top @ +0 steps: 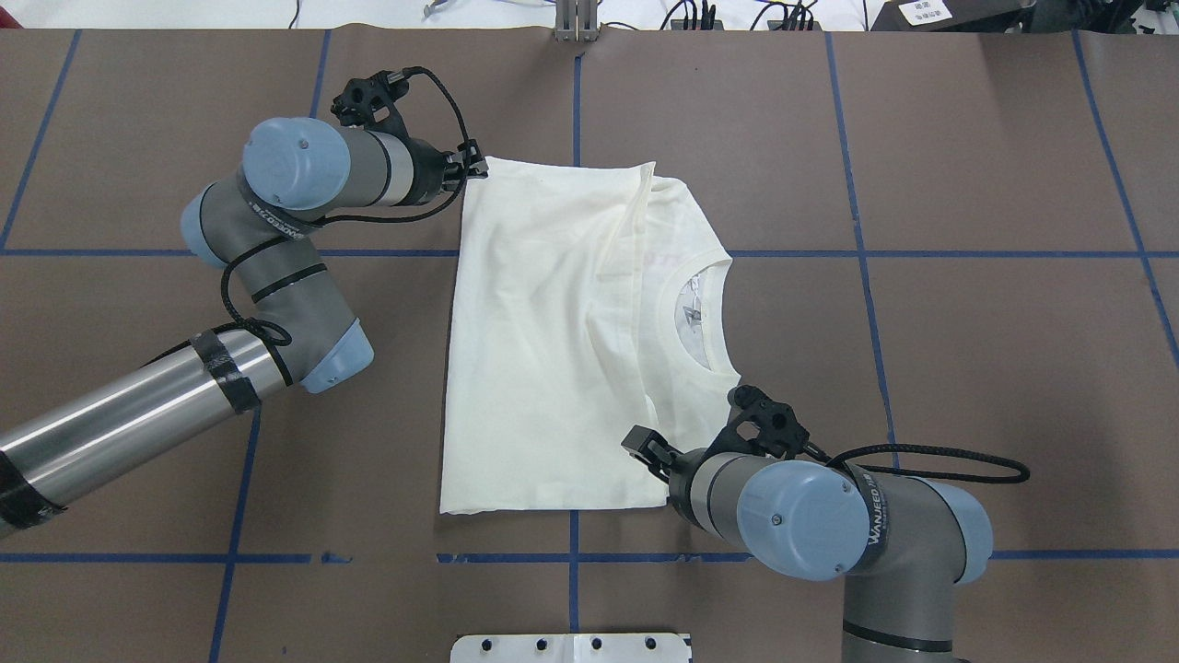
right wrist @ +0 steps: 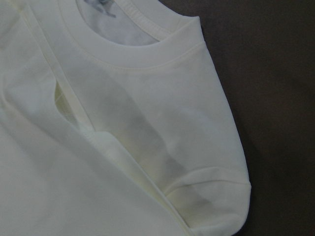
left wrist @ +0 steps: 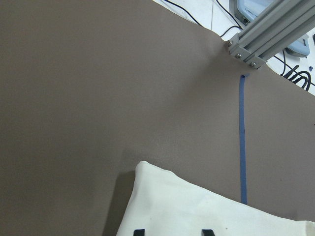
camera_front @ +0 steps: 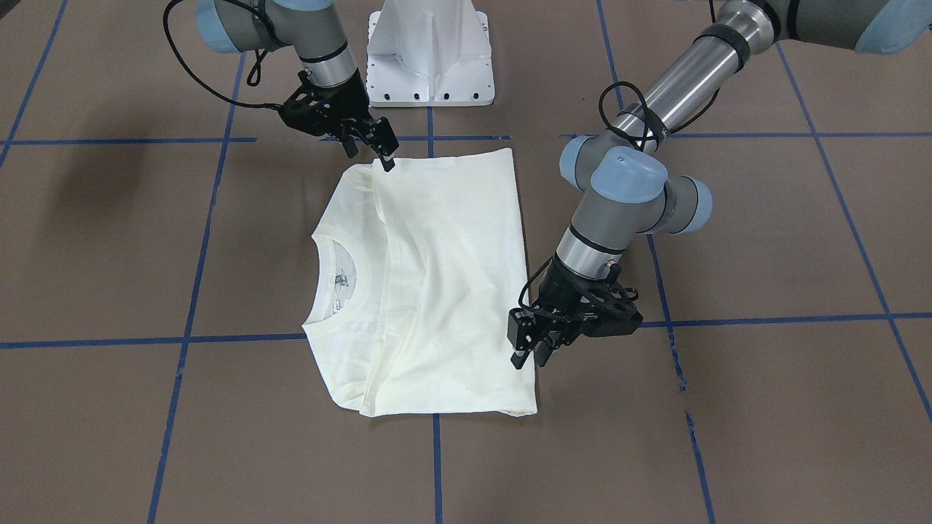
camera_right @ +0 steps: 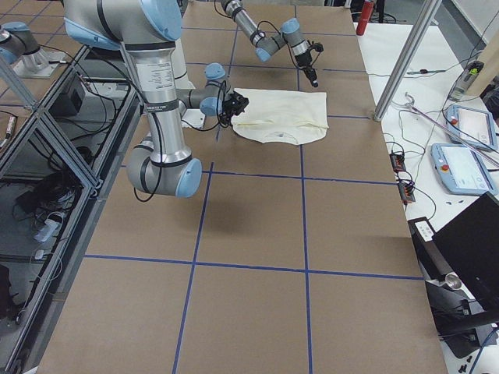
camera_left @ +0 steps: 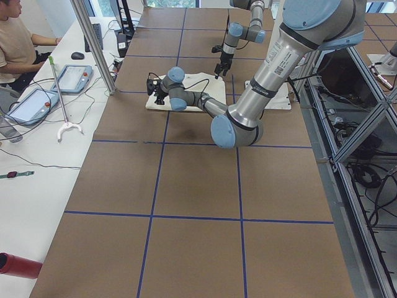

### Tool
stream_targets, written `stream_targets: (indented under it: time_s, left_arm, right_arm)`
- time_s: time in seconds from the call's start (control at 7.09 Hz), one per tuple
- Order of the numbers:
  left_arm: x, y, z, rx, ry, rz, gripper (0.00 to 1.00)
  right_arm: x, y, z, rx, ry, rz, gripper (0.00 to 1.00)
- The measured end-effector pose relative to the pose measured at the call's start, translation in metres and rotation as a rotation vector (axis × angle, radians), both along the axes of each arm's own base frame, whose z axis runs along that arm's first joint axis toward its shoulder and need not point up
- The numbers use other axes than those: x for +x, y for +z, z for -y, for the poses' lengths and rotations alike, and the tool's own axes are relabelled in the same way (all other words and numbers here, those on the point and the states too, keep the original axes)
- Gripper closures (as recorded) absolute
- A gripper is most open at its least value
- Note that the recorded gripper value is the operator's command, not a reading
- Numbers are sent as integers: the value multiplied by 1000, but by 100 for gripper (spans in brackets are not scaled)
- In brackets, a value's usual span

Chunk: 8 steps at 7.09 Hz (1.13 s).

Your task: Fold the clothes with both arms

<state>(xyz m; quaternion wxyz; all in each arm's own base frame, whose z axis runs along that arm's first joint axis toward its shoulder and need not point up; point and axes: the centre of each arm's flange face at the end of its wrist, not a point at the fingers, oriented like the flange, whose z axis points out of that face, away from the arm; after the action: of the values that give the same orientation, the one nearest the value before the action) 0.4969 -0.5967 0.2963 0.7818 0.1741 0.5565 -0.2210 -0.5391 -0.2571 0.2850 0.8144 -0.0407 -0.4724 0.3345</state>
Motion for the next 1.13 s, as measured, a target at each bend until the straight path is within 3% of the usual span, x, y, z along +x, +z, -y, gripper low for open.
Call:
stream_targets:
  time_s: [1.13]
  left_arm:
    - [2,-2,-7,-3,6,-4,49]
  right_arm:
    - [-17,15,-5,-16,-9,-37,4]
